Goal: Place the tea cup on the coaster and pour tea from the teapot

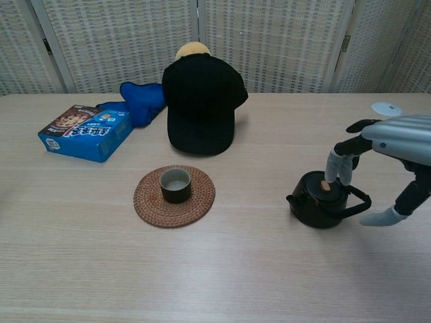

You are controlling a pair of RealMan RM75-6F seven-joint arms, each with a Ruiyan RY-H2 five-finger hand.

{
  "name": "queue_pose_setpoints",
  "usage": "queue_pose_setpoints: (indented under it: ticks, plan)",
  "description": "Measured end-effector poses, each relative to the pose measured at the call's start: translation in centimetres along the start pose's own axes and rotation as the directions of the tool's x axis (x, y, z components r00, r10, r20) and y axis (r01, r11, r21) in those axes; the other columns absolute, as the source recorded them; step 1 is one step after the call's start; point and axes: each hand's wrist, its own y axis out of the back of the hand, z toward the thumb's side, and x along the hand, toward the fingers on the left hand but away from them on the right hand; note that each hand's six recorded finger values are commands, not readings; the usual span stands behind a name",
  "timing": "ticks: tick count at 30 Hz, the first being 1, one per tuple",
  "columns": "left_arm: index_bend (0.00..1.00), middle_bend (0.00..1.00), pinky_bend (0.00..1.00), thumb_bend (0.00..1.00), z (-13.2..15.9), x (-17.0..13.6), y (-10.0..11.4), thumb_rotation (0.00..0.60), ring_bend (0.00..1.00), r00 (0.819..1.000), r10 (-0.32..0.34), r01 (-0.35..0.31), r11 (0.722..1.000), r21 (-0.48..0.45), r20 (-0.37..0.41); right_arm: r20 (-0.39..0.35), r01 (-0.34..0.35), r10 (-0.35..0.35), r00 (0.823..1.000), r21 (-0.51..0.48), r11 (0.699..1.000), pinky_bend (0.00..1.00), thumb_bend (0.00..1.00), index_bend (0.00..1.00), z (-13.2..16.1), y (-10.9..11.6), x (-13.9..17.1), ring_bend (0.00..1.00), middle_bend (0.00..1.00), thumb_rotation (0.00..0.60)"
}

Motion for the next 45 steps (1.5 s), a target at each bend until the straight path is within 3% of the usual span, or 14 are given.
queue_pose_setpoints:
  ticks: [5, 20, 45]
  plan:
    - [0.17, 0.23, 0.18, 0.18, -0.1, -0.1, -0.1, 0.600, 0.29, 1.000, -0.001, 0.001, 1.000, -0.012, -0.001, -0.001, 0.011, -0.011, 1.000, 0.031, 0.999, 0.00, 0.00, 0.47, 0.2, -0.3, -0.3, 0.33, 0.47, 0.383]
    - [0.17, 0.23, 0.16, 0.17, -0.7, -0.4, -0.1, 0.600, 0.29, 1.000, 0.006, -0.006, 1.000, -0.023, -0.012, 0.029, -0.036, 0.033, 0.999, 0.117, 0.993, 0.00, 0.00, 0.48, -0.3, -2.2, -1.9, 0.43, 0.50, 0.382]
    - [0.17, 0.23, 0.16, 0.17, -1.0, -0.6, -0.4, 0.600, 0.29, 1.000, -0.003, 0.003, 1.000, -0.018, -0.019, 0.026, -0.089, 0.087, 0.996, 0.137, 0.986, 0.00, 0.00, 0.48, -0.1, -3.8, -2.5, 0.43, 0.51, 0.382]
